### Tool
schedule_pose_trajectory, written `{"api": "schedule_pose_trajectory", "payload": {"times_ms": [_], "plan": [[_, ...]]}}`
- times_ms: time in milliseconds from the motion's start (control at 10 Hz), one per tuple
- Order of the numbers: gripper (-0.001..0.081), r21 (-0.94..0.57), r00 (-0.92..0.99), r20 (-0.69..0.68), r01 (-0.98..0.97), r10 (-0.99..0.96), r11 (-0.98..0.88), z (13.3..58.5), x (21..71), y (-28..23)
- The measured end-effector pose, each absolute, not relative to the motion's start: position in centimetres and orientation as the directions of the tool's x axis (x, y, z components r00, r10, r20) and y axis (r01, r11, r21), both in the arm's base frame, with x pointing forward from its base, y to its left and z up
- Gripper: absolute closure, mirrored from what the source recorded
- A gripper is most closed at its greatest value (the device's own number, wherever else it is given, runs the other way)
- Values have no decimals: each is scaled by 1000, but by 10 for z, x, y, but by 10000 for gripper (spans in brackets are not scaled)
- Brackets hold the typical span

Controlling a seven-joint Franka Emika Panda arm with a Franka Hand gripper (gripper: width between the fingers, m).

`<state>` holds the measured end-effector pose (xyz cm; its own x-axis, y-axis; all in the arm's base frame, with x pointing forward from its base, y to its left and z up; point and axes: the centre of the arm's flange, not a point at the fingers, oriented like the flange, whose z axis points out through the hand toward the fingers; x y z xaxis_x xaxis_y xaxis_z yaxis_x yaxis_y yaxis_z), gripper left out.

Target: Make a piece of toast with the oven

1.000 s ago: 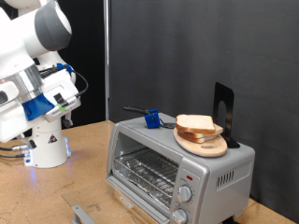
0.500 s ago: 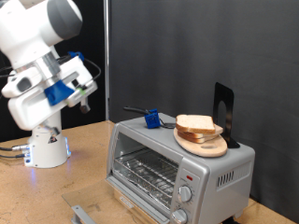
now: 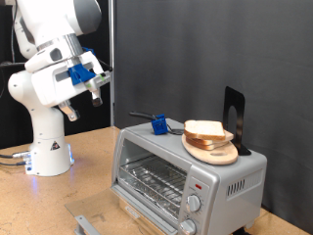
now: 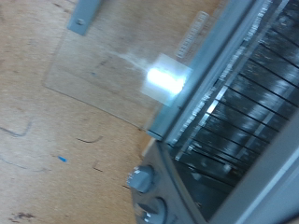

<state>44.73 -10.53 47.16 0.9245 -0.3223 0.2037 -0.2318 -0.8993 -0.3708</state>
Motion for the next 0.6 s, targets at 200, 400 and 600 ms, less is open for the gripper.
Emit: {"api": "schedule_pose_trajectory", "payload": {"times_ms": [200,400,600], "plan": [[124,-463,944,174,-173,-280,-869,486,450,-78],[124,-489,956,210,-77,-203,-869,508,446,-52],[124,-469,946,302,39,-118,-882,536,437,-32]]}}
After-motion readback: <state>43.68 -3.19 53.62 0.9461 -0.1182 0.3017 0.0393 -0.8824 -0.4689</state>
